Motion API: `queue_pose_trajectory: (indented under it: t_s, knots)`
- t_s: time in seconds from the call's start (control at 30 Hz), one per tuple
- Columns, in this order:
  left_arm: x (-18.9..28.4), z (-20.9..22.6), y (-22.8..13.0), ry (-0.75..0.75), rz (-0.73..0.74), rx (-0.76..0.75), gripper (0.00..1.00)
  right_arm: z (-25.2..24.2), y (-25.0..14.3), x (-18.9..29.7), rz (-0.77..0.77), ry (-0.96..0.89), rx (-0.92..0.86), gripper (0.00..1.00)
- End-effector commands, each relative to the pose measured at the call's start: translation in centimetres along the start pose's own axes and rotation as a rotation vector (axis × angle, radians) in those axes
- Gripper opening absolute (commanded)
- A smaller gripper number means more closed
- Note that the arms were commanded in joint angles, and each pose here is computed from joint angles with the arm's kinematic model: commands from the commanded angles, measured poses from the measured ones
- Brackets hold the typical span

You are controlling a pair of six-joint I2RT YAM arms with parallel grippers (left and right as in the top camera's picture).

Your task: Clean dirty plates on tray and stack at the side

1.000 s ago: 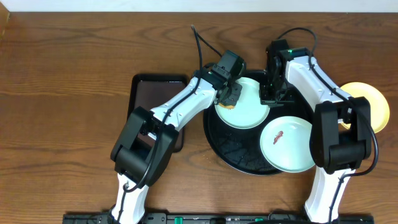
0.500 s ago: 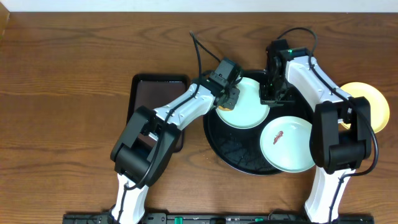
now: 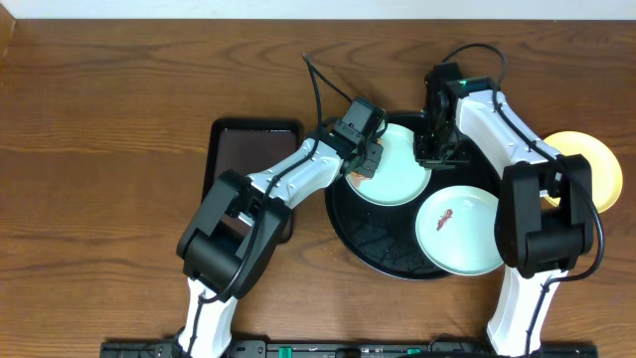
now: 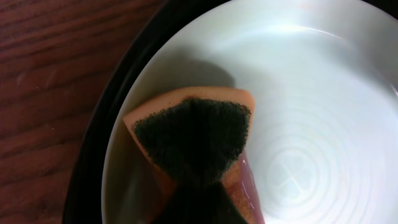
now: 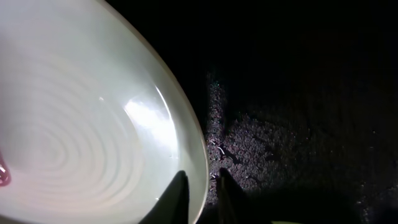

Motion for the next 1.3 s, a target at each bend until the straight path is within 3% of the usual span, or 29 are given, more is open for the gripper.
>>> queue_pose_trajectory:
  t_s: [0.0, 0.17, 0.8, 1.0, 1.13, 1.27]
  knots:
    - [-0.5, 0.9, -1.6, 0.033, 0.041, -0.008, 0.07, -0.1, -0.3, -0.7, 0.015, 0.008, -0.011, 0.09]
    - [-0.6, 1.1, -2.0, 0.038, 0.051, -0.008, 0.07, -0.1, -0.2, -0.8, 0.008, 0.007, -0.010, 0.01]
    - [-2.5, -0.8, -6.0, 0.042, 0.136, -0.041, 0.08, -0.1, 0.0, -0.8, 0.000, 0.008, -0.010, 0.01]
    - [-2.1, -3.6, -7.1, -0.099, 0.209, -0.009, 0.07, -0.1, 0.0, -0.8, -0.002, 0.009, -0.010, 0.01]
    - [-0.8, -5.4, -5.4, -0.206, 0.211, 0.032, 0.08, -0.1, 0.0, -0.8, -0.001, 0.008, -0.009, 0.01]
    - [4.0, -7.3, 0.4, -0.357, 0.106, 0.078, 0.07, -0.1, 0.0, -0.8, -0.002, 0.008, -0.010, 0.01]
Point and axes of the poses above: each gripper's point midway between its finger pads, its own x axis back along the fingers, its own z axis along the line the jaws close on, y = z × x, the point moved 2 cm from there along x, back along the fingers, and after that the axes turned 14 degrees about x, right-handed, at the moved point
